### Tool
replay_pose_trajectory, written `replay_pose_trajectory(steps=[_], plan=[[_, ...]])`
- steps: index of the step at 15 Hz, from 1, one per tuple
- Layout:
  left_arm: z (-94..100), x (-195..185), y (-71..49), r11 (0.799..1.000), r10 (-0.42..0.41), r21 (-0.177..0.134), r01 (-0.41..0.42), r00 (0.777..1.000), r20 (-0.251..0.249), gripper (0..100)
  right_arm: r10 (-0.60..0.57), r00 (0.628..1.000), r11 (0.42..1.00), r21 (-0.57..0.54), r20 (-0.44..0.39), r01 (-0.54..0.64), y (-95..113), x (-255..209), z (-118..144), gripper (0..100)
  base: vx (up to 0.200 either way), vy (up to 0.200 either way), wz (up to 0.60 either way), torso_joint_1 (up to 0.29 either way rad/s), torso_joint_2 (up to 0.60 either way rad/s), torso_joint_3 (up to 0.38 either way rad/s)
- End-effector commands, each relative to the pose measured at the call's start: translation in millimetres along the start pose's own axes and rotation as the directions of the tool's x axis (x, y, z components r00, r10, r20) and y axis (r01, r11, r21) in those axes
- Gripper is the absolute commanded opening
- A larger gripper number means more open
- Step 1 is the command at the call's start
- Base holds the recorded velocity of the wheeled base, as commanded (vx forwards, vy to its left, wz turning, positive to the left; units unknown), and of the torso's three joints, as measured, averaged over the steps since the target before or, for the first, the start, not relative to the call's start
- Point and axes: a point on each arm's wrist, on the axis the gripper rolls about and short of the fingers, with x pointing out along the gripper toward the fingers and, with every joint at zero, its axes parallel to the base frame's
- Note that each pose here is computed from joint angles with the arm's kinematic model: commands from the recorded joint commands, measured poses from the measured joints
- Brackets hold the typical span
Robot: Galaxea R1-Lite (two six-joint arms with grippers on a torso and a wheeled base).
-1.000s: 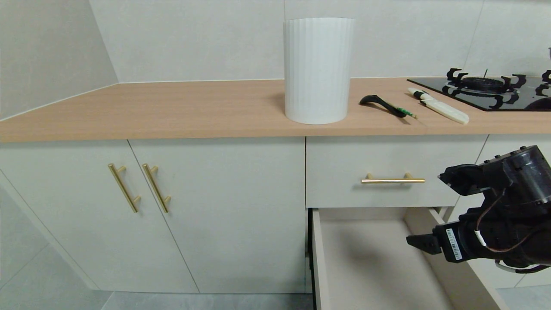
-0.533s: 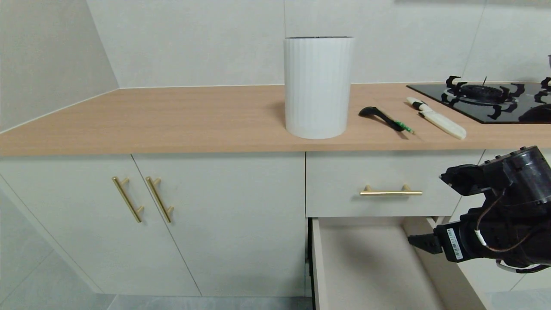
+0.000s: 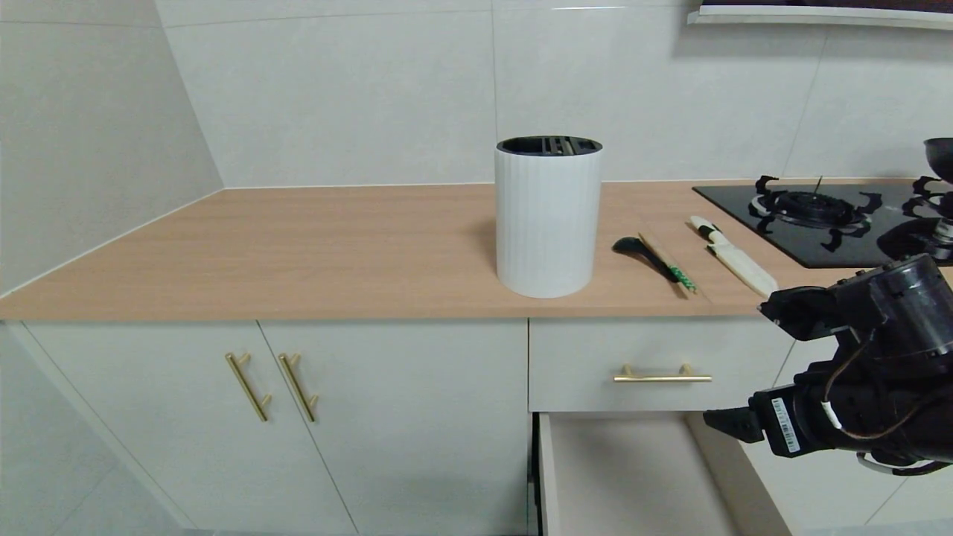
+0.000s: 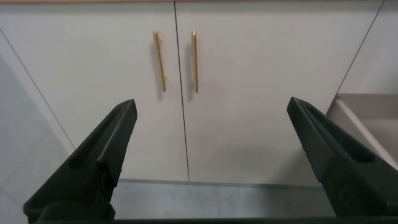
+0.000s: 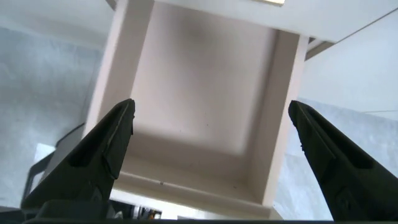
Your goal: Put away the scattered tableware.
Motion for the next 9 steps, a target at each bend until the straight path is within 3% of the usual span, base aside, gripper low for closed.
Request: replay_pose_trajectory(steps=[1,5,9], plan=[[0.0,0,0.0,1.0,0.0,0.0,0.0,1.0,-0.002,100,-0.001,1.0,1.0,-0.001,-0.005,0.001,0,1,0,100,0.0,0.0,0.0,0.193,-0.48,-0.276],[0.0,0,0.0,1.0,0.0,0.0,0.0,1.0,-0.002,100,0.0,1.0,1.0,-0.002,-0.013,0.0,1,6,0,100,0.0,0.0,0.0,0.196,-0.45,-0.261],[0.0,0,0.0,1.0,0.0,0.0,0.0,1.0,-0.002,100,-0.001,0.997,1.0,-0.025,0.073,0.003,4,17,2,100,0.0,0.0,0.0,0.042,-0.09,-0.049]])
